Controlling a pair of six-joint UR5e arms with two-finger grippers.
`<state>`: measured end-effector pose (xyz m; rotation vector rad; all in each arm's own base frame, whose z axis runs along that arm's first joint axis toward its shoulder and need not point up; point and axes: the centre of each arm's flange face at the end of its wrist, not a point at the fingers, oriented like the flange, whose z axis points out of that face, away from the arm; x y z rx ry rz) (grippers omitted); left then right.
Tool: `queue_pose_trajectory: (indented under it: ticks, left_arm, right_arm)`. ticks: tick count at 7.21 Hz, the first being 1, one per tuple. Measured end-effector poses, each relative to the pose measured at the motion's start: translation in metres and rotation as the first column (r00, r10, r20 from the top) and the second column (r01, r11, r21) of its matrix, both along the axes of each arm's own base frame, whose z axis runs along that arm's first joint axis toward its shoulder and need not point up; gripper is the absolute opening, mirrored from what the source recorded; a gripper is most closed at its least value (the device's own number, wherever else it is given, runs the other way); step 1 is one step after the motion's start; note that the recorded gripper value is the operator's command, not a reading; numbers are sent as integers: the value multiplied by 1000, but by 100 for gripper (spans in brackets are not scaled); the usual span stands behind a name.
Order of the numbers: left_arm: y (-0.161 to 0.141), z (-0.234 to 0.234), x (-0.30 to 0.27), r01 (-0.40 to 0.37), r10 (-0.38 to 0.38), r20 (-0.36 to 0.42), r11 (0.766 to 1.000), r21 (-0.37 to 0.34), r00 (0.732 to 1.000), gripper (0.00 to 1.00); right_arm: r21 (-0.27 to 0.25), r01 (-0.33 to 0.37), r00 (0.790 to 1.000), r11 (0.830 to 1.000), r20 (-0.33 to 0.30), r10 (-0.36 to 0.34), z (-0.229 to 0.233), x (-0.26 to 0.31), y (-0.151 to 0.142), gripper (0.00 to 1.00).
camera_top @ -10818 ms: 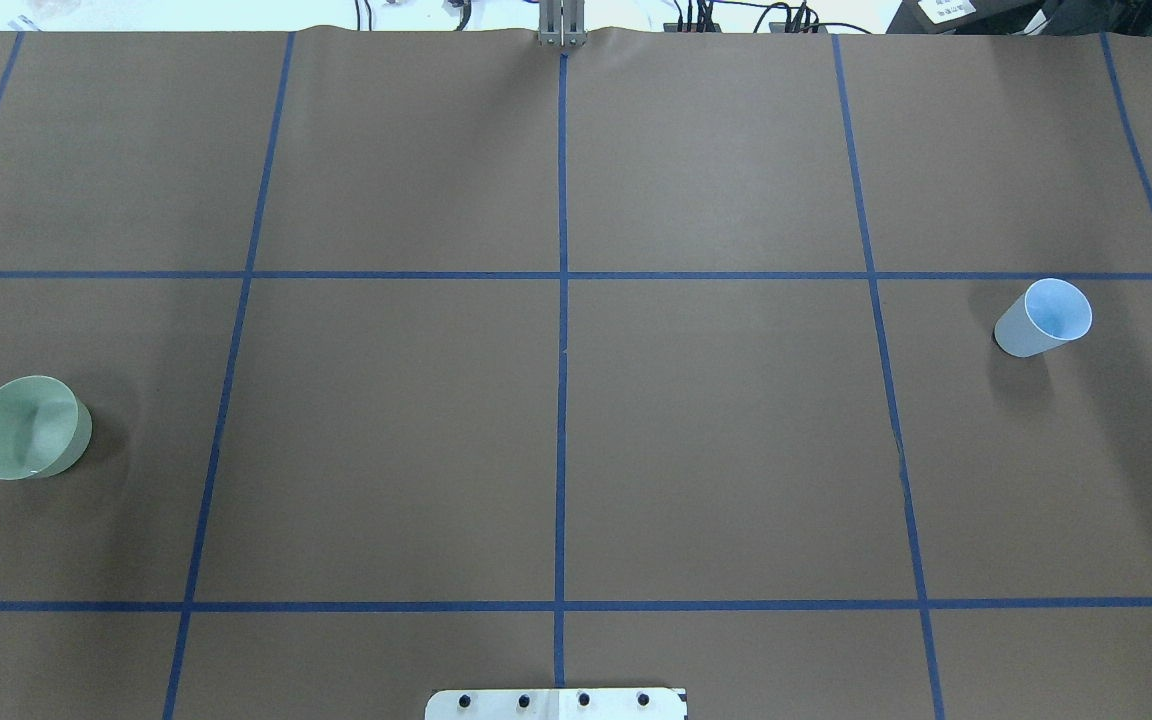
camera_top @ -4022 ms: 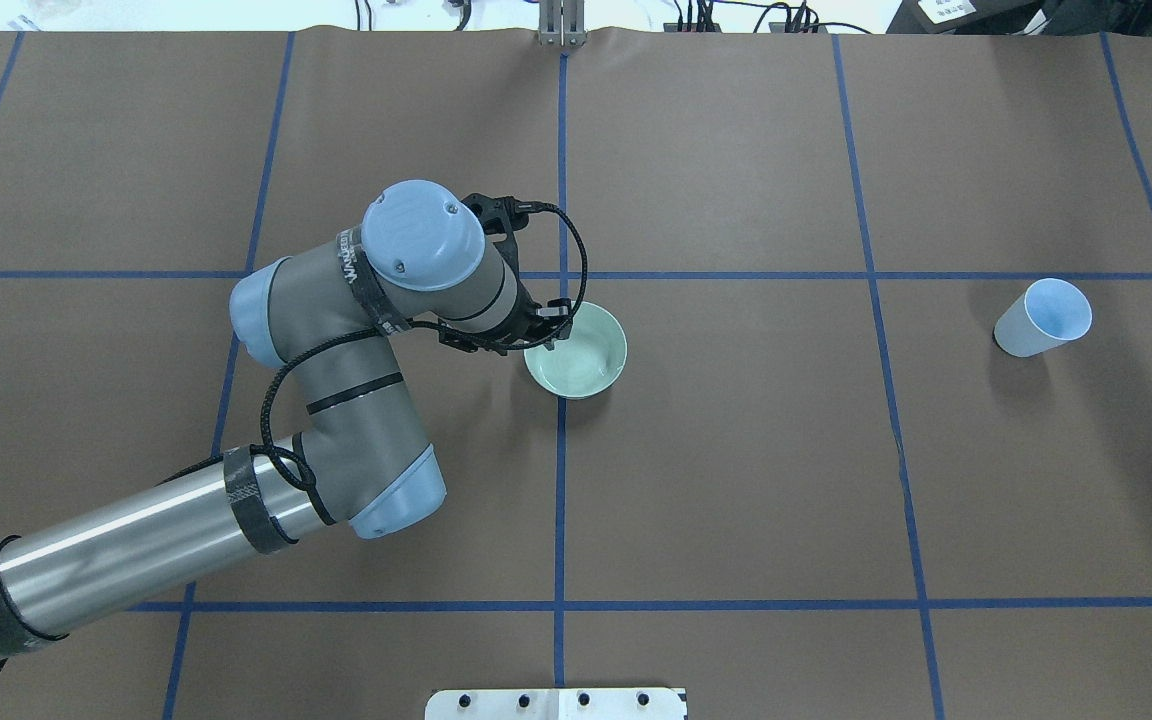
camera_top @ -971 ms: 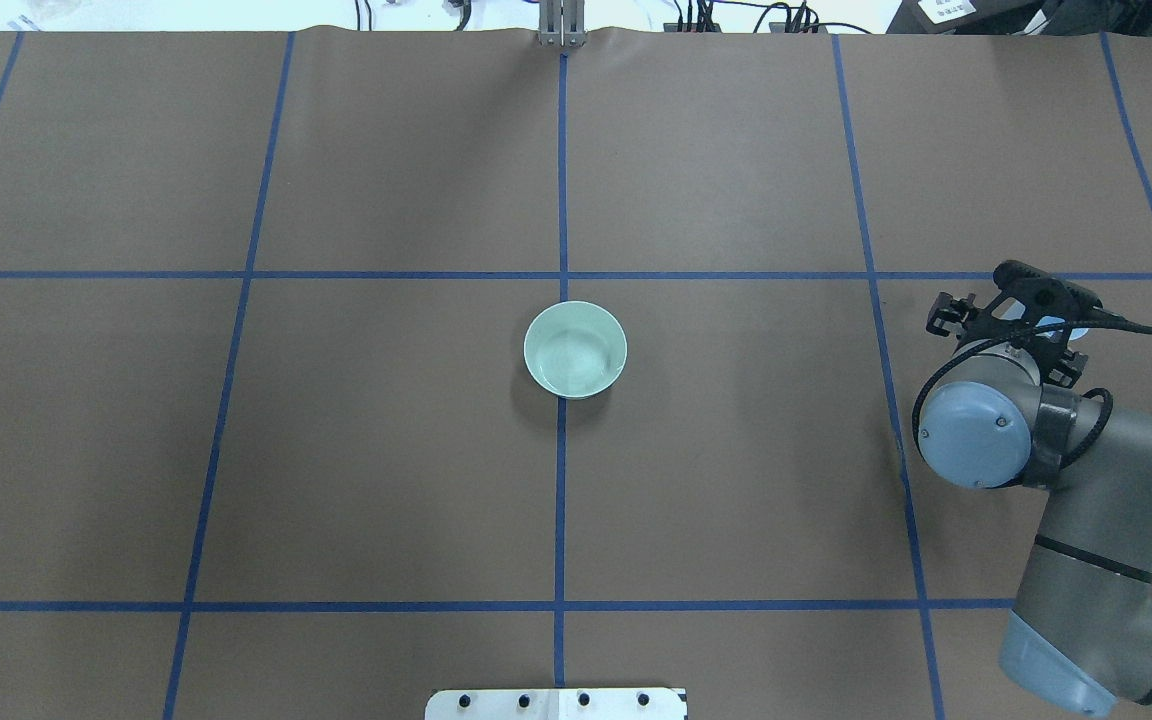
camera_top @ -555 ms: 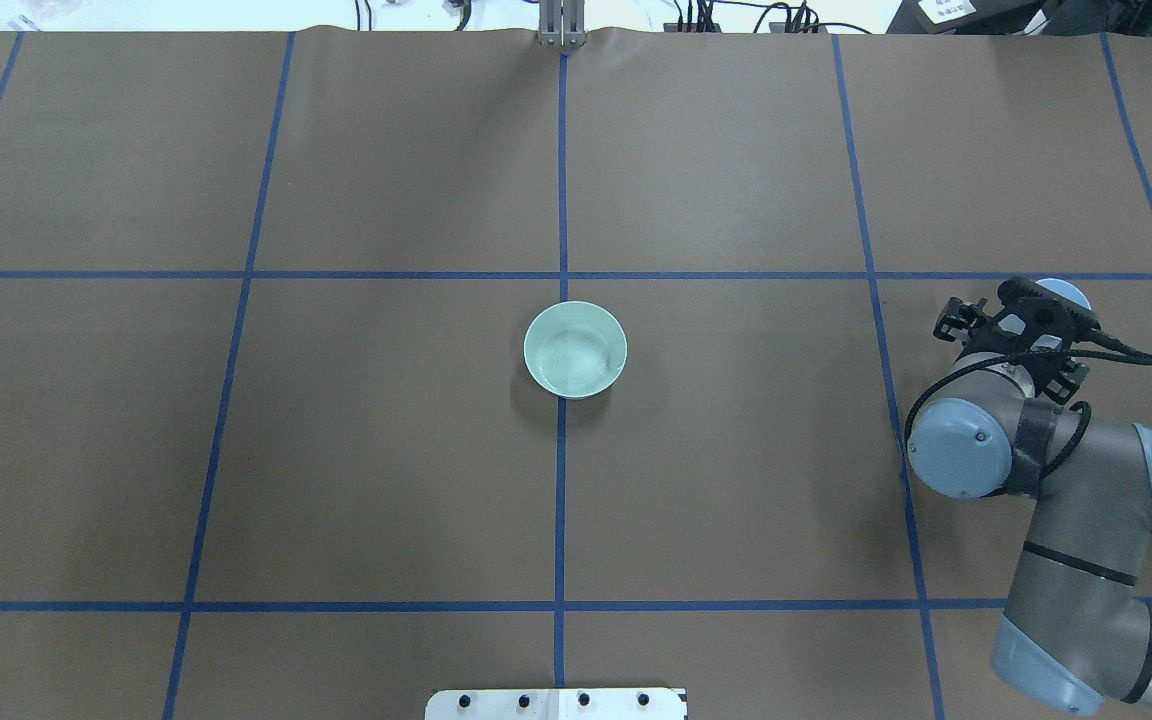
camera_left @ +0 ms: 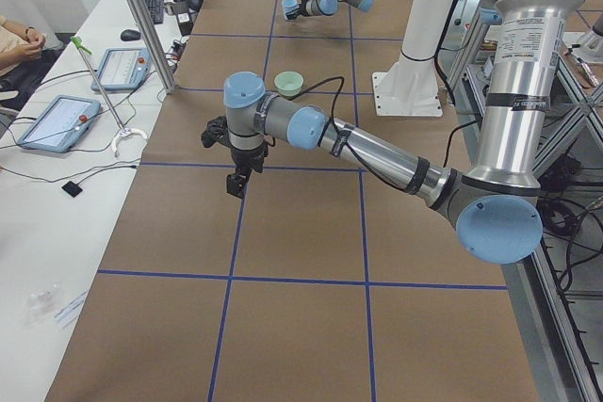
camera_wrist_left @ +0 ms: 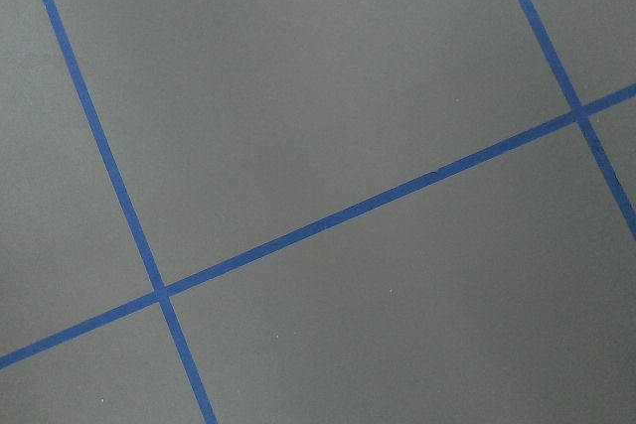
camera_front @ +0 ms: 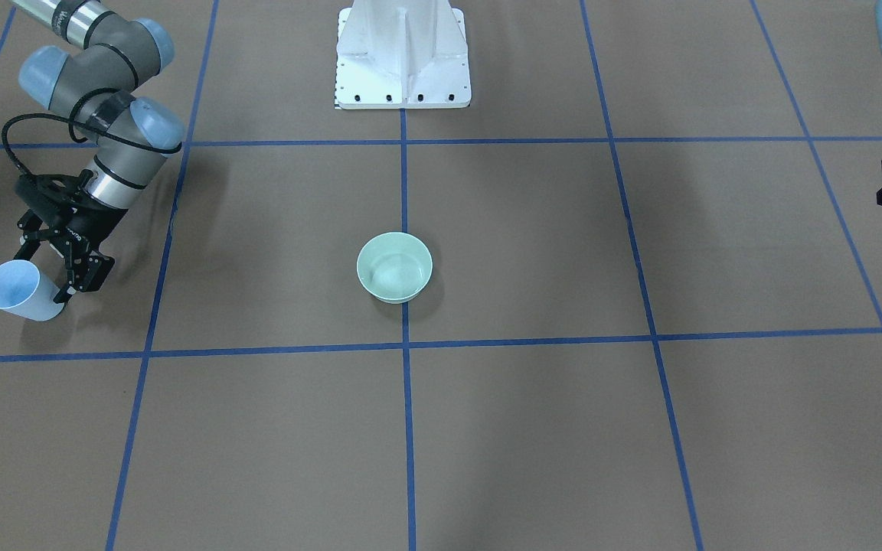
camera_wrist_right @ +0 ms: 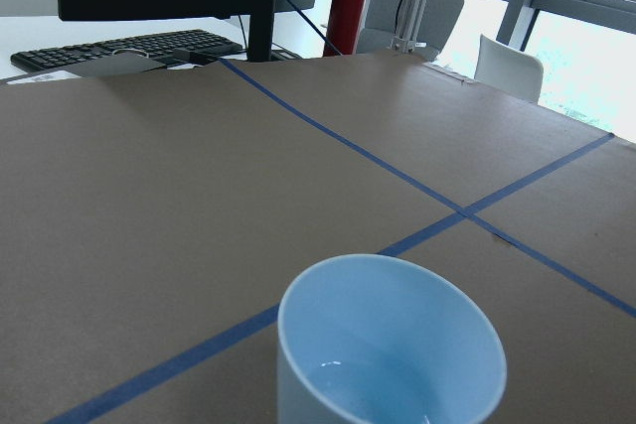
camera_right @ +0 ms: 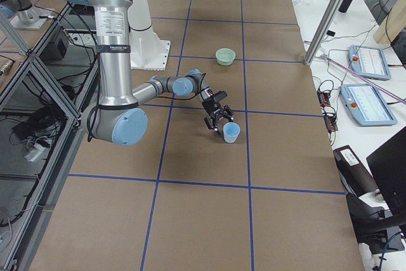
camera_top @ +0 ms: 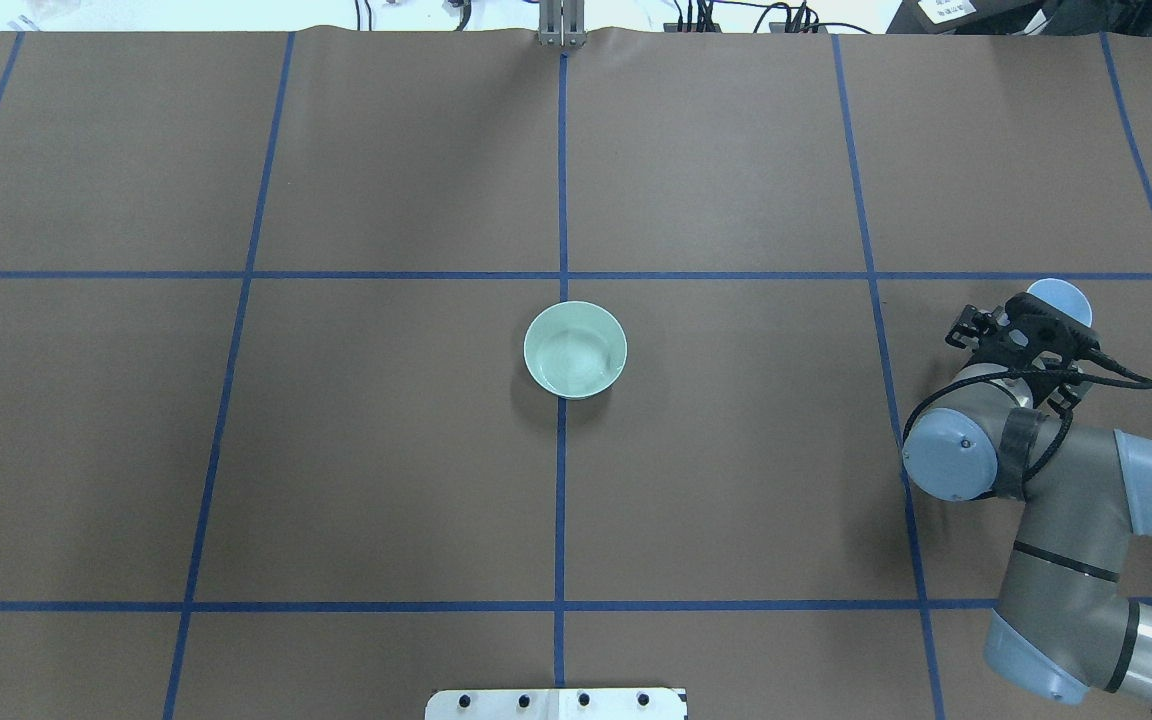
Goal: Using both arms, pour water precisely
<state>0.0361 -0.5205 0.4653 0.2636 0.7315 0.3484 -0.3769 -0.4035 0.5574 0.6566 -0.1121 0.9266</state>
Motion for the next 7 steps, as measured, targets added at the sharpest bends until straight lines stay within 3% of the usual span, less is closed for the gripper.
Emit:
queue_pose_trajectory:
  ticks: [2, 5, 6, 7]
  left_arm:
    - [0, -2, 0, 0, 0, -1, 1000, 3, 1000, 100]
    - [1, -4, -1, 1, -1, -2, 1000, 8, 1000, 100]
    - [1, -4, -1, 1, -1, -2, 1000, 8, 1000, 100]
    - [1, -4, -1, 1, -1, -2, 1000, 8, 1000, 100]
  right_arm:
    - [-3, -18, 1000, 1000, -20, 18, 15, 0, -2, 99]
    - [12, -46, 996, 999, -73, 46, 37, 8, -10, 85]
    - [17, -56, 994, 998, -92, 58, 43, 12, -14, 59]
    - [25, -67, 992, 997, -105, 70, 47, 16, -19, 19]
